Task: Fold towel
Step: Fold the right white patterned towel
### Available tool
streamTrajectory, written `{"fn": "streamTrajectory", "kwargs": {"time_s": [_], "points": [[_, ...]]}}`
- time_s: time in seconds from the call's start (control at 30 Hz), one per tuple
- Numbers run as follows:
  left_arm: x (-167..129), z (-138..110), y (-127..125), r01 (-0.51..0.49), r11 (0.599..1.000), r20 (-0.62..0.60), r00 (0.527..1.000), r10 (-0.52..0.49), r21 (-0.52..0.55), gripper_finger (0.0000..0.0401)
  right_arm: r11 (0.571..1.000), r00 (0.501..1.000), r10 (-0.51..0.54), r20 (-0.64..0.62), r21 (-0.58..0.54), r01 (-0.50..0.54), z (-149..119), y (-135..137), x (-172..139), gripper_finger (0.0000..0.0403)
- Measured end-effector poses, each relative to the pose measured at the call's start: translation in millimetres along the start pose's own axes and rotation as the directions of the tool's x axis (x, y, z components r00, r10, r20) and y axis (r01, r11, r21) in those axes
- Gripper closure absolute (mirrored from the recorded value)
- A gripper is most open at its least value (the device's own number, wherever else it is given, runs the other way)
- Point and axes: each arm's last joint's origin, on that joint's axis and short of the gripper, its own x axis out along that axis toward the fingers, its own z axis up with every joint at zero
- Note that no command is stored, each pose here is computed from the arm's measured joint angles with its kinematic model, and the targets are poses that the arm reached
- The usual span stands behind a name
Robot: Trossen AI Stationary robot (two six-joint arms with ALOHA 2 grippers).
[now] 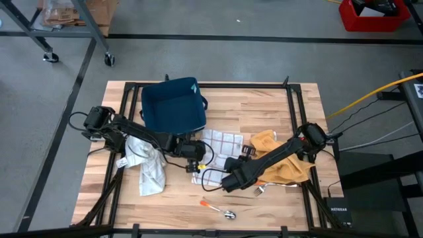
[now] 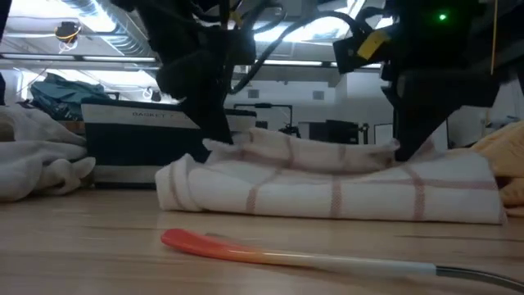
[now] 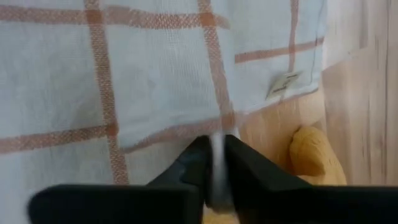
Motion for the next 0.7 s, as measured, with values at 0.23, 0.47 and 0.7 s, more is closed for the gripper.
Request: {"fn": "streamTrajectory", "kwargs": {"time_s": [0.23, 0.47, 0.7], "points": [[5.2, -3.0, 6.1, -0.039, 0.988, 0.0, 0.999, 0.039, -0.15, 0.0223, 0.998, 0.997, -0.067, 0.042, -0.007, 0.067, -1.3, -2.2, 3.8, 0.0227], [8.4, 4.7, 19.8, -0.164, 0.962, 0.065, 0.981, 0.182, -0.219, 0.0232, 0.993, 0.99, -0.114, 0.086, -0.001, 0.114, -0.2, -3.7, 3.6, 0.018], [4.4, 17.2, 17.6, -0.041, 0.968, 0.119, 0.99, 0.073, -0.247, 0.0257, 0.996, 1.0, 0.01, -0.013, 0.087, -0.009, -2.4, 1.1, 3.8, 0.0178]]}}
